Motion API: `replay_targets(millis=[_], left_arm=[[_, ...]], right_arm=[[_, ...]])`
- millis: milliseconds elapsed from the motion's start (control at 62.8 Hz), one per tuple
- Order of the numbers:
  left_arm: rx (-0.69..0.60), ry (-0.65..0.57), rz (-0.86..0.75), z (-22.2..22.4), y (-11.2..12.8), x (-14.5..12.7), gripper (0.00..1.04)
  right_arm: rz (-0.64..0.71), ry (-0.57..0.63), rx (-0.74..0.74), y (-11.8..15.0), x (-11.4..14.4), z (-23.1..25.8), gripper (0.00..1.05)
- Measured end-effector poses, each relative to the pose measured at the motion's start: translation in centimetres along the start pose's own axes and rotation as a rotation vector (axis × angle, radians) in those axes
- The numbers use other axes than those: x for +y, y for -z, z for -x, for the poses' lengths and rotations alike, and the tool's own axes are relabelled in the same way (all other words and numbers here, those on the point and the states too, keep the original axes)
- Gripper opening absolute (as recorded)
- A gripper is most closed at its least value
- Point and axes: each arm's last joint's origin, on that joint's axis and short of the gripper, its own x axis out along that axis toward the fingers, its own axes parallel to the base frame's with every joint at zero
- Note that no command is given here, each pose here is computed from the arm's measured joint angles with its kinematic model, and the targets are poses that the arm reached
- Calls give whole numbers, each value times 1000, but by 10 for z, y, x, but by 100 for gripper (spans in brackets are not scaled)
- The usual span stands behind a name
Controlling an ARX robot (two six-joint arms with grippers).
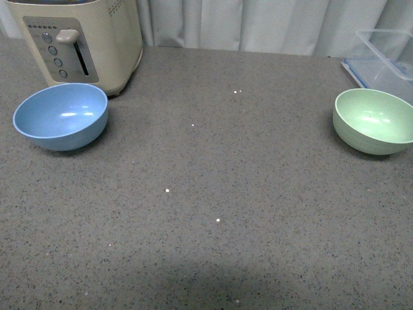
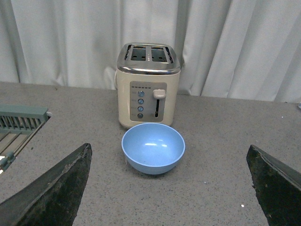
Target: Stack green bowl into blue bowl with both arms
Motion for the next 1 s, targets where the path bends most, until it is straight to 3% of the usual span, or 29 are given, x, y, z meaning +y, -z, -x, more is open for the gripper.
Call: replay_targets(millis=[765, 797, 861, 1004], left_arm=[[0, 0, 0, 0, 0, 0, 98], [37, -49, 22, 0, 1, 0, 98], [216, -274, 101, -7, 6, 4, 98], [317, -361, 280, -39, -3, 13, 98]], right_arm=[[0, 0, 0, 0, 0, 0, 96], [0, 0, 0, 0, 0, 0, 96], [0, 3, 0, 0, 0, 0, 96], [0, -1, 0, 0, 0, 0, 96]])
